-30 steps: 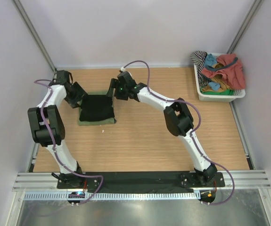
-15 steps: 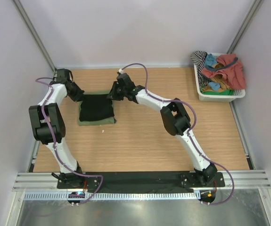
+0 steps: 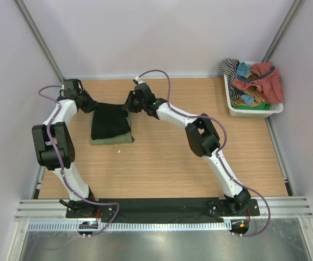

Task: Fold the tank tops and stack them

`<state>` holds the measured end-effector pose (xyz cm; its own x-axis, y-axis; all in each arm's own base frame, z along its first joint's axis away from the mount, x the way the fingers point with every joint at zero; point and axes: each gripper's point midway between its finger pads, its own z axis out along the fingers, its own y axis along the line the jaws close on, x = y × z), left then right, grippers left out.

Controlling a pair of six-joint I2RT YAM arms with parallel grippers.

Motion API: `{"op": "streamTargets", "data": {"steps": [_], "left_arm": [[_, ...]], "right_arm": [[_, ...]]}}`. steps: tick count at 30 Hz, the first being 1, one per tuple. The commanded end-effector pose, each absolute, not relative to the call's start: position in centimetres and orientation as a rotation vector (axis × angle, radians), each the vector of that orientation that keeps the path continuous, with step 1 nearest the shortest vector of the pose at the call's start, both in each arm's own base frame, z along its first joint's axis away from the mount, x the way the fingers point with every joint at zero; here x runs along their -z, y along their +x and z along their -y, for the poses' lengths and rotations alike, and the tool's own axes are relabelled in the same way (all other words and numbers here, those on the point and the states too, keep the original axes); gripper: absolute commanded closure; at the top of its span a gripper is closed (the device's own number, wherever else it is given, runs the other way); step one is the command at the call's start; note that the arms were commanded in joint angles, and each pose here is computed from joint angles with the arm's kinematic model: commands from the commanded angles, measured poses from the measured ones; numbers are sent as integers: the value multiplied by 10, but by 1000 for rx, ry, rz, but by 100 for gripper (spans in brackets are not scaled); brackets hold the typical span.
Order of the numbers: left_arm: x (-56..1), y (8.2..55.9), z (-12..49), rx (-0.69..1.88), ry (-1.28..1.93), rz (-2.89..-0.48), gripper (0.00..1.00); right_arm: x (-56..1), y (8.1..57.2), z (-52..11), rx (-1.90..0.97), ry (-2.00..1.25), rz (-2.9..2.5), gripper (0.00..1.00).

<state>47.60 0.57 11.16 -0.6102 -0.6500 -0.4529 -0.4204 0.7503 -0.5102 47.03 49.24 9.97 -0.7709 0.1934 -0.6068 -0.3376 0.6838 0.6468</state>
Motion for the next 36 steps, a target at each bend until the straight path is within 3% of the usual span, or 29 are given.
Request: {"op": "streamTargets", "data": {"steps": [1,5,6,7,8,9,11,12,13,19,23,26,30,36], "left_arm": [[-141,495,-8,496,-713,-2185,100],[-130,499,-12,472,-729,-2193,96],[-127,500,-12,471,-731,-2197,87],[-125,502,-12,474,-731,-2202,79],[-120,501,-10,482,-733,-2218,70],[-120,499,-10,485,-743,-2224,53],[-133,496,-11,480,-760,-2182,43],[-131,491,-10,472,-767,-2186,34],[-145,488,-13,447,-765,-2154,32],[-187,449,-14,324,-793,-2102,31],[-216,408,-15,246,-818,-2048,34],[-233,387,-1,337,-789,-2015,41],[-224,377,30,532,-746,-2070,63],[-160,404,36,715,-845,-2153,81]], "right_arm": [[-169,483,-503,-1077,-157,-2034,98],[-157,489,-507,-1064,-159,-2032,96],[-154,491,-507,-1059,-158,-2036,92],[-155,494,-506,-1049,-151,-2034,68],[-153,494,-505,-1038,-152,-2041,54],[-157,492,-504,-1035,-154,-2039,46],[-159,490,-500,-1025,-163,-2040,40],[-175,487,-498,-1033,-173,-2017,40],[-177,483,-496,-1031,-188,-2018,40],[-219,456,-481,-1007,-255,-2012,34],[-217,422,-473,-1019,-313,-2030,44],[-225,400,-473,-1096,-352,-2015,60],[-222,378,-489,-1278,-416,-2029,79],[-197,365,-517,-1560,-418,-2096,87]]}}
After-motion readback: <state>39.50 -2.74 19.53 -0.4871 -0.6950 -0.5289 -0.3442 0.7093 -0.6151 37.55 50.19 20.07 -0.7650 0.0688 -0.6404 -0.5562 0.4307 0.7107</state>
